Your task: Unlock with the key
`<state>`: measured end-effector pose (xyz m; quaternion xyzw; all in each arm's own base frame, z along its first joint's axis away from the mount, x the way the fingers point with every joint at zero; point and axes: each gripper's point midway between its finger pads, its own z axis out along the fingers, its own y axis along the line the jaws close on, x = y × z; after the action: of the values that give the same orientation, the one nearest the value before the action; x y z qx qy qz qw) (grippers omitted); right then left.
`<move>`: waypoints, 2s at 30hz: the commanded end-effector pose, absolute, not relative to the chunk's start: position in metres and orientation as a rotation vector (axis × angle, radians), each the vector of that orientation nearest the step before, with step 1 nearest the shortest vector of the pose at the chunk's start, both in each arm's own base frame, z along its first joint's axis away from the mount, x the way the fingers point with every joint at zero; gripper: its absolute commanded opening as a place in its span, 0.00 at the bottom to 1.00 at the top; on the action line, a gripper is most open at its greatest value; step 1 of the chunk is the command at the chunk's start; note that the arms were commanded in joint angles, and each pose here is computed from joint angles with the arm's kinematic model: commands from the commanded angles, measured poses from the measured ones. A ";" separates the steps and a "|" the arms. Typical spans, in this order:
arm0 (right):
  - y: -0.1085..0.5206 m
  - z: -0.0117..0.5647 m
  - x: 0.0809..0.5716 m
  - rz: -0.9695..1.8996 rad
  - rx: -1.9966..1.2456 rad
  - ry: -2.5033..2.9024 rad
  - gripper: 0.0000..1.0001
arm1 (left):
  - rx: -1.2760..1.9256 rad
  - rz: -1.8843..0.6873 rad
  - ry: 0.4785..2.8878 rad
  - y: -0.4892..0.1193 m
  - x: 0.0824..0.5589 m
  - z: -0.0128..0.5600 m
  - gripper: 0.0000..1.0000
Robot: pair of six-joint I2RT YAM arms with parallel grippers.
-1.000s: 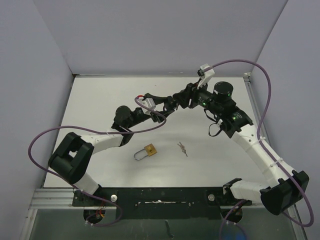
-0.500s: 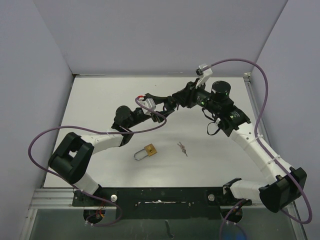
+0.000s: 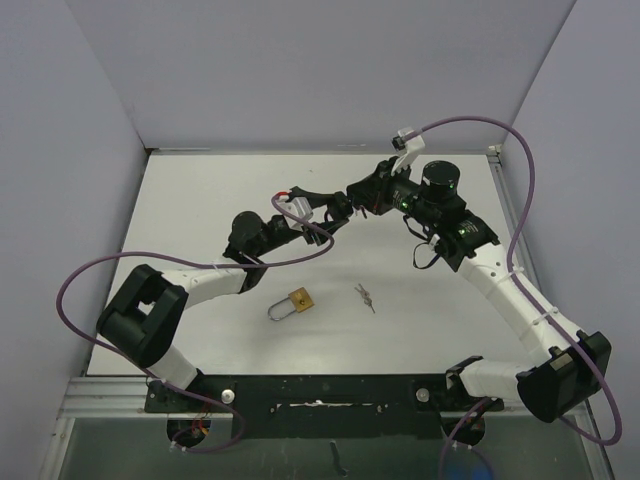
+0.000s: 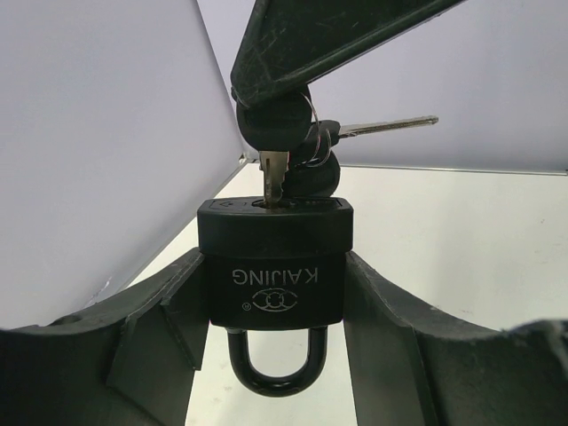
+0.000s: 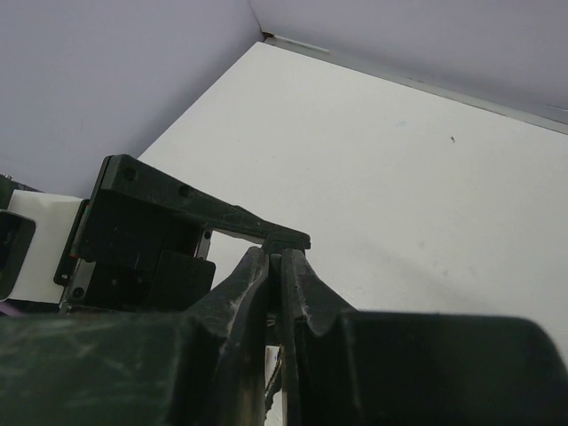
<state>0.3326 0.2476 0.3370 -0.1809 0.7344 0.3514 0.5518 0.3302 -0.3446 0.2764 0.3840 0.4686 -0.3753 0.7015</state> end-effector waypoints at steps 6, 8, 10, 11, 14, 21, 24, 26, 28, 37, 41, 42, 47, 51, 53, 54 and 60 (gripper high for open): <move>0.248 0.340 0.333 0.824 -0.448 1.730 0.00 | 0.736 -0.780 0.854 -0.337 0.336 0.349 0.00; 0.248 0.337 0.333 0.818 -0.448 1.738 0.00 | 0.719 -0.777 0.856 -0.337 0.339 0.353 0.00; 0.247 0.334 0.333 0.808 -0.442 1.751 0.00 | 0.696 -0.768 0.855 -0.337 0.341 0.357 0.00; 0.246 0.333 0.334 0.802 -0.435 1.758 0.00 | 0.687 -0.757 0.853 -0.337 0.343 0.360 0.00; 0.247 0.331 0.334 0.796 -0.421 1.770 0.00 | 0.664 -0.716 0.839 -0.336 0.345 0.364 0.00; 0.253 0.324 0.331 0.750 -0.432 1.791 0.00 | 0.624 -0.666 0.825 -0.335 0.353 0.374 0.00; 0.259 0.325 0.326 0.764 -0.461 1.770 0.00 | 0.632 -0.677 0.828 -0.339 0.354 0.375 0.00; 0.260 0.325 0.325 0.768 -0.467 1.766 0.00 | 0.645 -0.692 0.817 -0.342 0.353 0.377 0.00; 0.260 0.324 0.323 0.768 -0.480 1.760 0.00 | 0.658 -0.721 0.800 -0.344 0.349 0.380 0.00; 0.252 0.314 0.320 0.730 -0.475 1.774 0.00 | 0.689 -0.807 0.681 -0.339 0.333 0.392 0.00; 0.249 0.309 0.323 0.721 -0.443 1.812 0.00 | 0.707 -0.791 0.654 -0.338 0.329 0.392 0.00; 0.249 0.308 0.323 0.719 -0.441 1.818 0.00 | 0.720 -0.786 0.638 -0.339 0.327 0.392 0.00; 0.251 0.312 0.329 0.722 -0.430 1.821 0.00 | 0.785 -0.792 0.614 -0.345 0.319 0.388 0.00; 0.255 0.316 0.333 0.732 -0.433 1.816 0.00 | 0.810 -0.793 0.625 -0.349 0.317 0.385 0.00; 0.256 0.319 0.334 0.737 -0.427 1.811 0.00 | 0.810 -0.792 0.636 -0.349 0.319 0.384 0.00; 0.256 0.320 0.334 0.740 -0.423 1.807 0.00 | 0.810 -0.791 0.641 -0.349 0.319 0.384 0.00; 0.257 0.321 0.334 0.750 -0.417 1.804 0.00 | 0.773 -0.775 0.642 -0.345 0.322 0.389 0.00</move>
<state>0.3436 0.2457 0.3234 -0.1670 0.7534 0.2939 0.5641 0.3408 -0.3595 0.2792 0.3966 0.4443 -0.3831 0.7060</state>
